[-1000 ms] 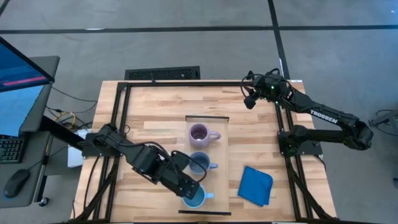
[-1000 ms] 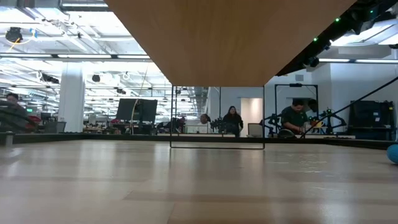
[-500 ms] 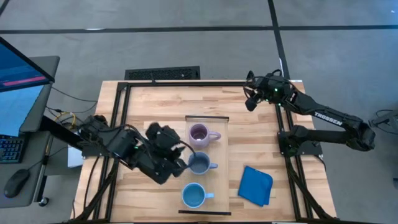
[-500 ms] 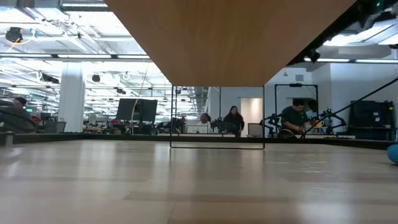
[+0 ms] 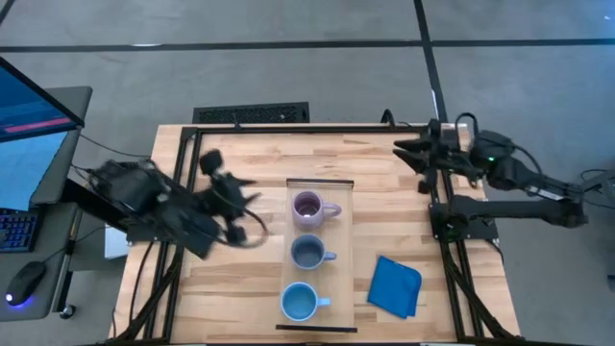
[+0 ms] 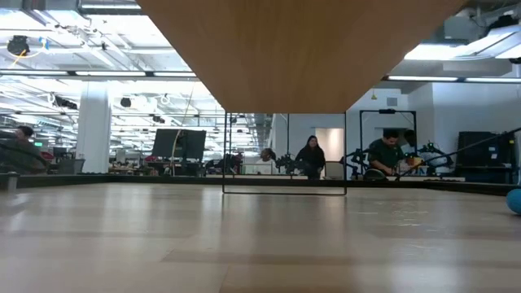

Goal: Stack small to large cups/mugs on shelf
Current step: Put the light blue mug on the shelf

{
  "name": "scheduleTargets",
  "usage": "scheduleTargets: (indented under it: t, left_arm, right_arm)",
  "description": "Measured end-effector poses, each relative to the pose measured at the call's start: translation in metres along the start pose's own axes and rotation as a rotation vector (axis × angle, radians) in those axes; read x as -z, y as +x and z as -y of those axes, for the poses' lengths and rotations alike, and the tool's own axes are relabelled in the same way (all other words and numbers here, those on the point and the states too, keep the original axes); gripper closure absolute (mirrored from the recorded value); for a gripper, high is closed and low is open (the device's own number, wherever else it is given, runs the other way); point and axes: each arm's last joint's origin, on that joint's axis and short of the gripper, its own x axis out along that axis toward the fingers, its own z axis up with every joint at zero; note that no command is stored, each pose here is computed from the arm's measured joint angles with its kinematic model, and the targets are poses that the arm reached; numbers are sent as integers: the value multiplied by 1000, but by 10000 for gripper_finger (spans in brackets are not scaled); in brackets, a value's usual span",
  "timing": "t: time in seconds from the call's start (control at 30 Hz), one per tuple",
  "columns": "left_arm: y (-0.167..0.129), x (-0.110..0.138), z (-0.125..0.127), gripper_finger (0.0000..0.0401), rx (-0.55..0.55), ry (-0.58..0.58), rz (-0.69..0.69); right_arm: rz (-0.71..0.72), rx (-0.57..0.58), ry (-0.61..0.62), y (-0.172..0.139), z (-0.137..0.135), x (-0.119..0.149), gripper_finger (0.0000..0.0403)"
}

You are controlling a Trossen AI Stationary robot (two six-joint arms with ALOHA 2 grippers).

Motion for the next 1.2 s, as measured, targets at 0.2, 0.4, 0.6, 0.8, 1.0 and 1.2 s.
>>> scheduleTargets:
  t: [0.2,0.4,0.6,0.8,1.0,1.2]
  left_arm:
    - [-20,47,-42,296,-40,-105,34]
    - [-16,103,-47,296,-37,-219,135]
    - [4,149,-32,296,99,-301,184]
    - [26,176,-1,296,266,-350,211]
    - [37,182,40,296,535,-341,252]
    - [39,172,86,296,756,-344,298]
  right_arm:
    - [1,-108,54,-23,-10,0,276]
    - [-59,-222,55,-34,-19,6,276]
    - [-72,-283,53,-31,-27,7,276]
    - [-65,-312,55,-28,-32,6,276]
    - [-56,-325,57,-28,-33,5,276]
    - [-56,-325,43,-28,-33,5,276]
